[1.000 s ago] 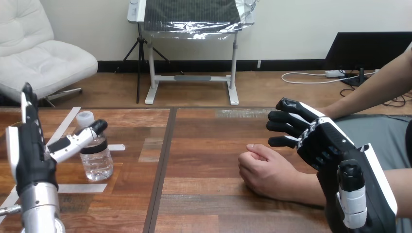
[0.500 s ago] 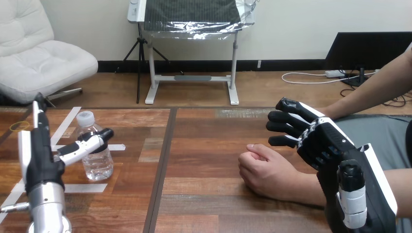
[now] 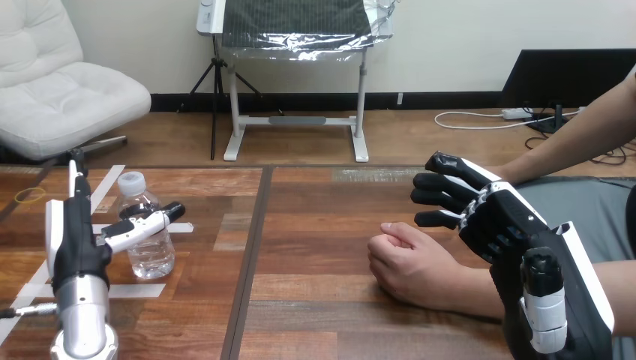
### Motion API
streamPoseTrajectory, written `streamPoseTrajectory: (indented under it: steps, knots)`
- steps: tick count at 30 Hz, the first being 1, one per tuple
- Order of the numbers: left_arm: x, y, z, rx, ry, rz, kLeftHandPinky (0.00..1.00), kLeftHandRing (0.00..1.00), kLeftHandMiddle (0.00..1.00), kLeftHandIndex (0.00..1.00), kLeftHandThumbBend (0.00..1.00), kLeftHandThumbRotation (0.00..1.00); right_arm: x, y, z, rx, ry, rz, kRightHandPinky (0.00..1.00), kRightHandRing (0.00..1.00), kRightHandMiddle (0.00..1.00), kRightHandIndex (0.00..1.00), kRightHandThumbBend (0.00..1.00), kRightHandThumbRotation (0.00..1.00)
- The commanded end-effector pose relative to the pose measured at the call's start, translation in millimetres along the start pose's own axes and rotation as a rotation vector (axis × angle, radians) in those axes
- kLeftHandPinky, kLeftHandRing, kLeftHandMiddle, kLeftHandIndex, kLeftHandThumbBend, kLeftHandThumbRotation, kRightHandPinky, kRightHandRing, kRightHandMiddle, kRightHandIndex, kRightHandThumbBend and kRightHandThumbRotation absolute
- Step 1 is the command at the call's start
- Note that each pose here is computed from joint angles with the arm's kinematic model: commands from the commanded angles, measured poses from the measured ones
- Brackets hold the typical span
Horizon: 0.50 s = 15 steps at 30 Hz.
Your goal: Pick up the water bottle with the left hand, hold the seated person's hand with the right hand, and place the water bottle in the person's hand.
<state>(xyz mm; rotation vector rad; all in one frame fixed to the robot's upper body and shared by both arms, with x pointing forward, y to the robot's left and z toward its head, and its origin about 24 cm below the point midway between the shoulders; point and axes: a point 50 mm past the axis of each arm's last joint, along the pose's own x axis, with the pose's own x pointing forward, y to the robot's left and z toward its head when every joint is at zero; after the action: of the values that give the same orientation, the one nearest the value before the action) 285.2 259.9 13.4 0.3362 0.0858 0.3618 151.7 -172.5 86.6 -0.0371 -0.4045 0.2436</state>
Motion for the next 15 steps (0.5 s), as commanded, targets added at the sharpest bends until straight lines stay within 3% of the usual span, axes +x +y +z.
streamPoseTrajectory:
  steps: [1, 15]
  knots:
    - [20.9, -2.8, 30.2, 0.002, -0.111, 0.001, 0.96, 1.0, 1.0, 1.0, 1.0, 0.0, 12.4, -2.8, 13.3, -0.017, -0.102, 0.005, 0.69, 0.77, 0.78, 0.81, 0.88, 0.97]
    - [31.8, -12.1, 28.9, -0.012, -0.065, -0.019, 0.94, 1.0, 1.0, 1.0, 1.0, 0.0, 12.5, -3.4, 14.3, -0.019, -0.101, 0.009, 0.69, 0.77, 0.78, 0.81, 0.89, 0.97]
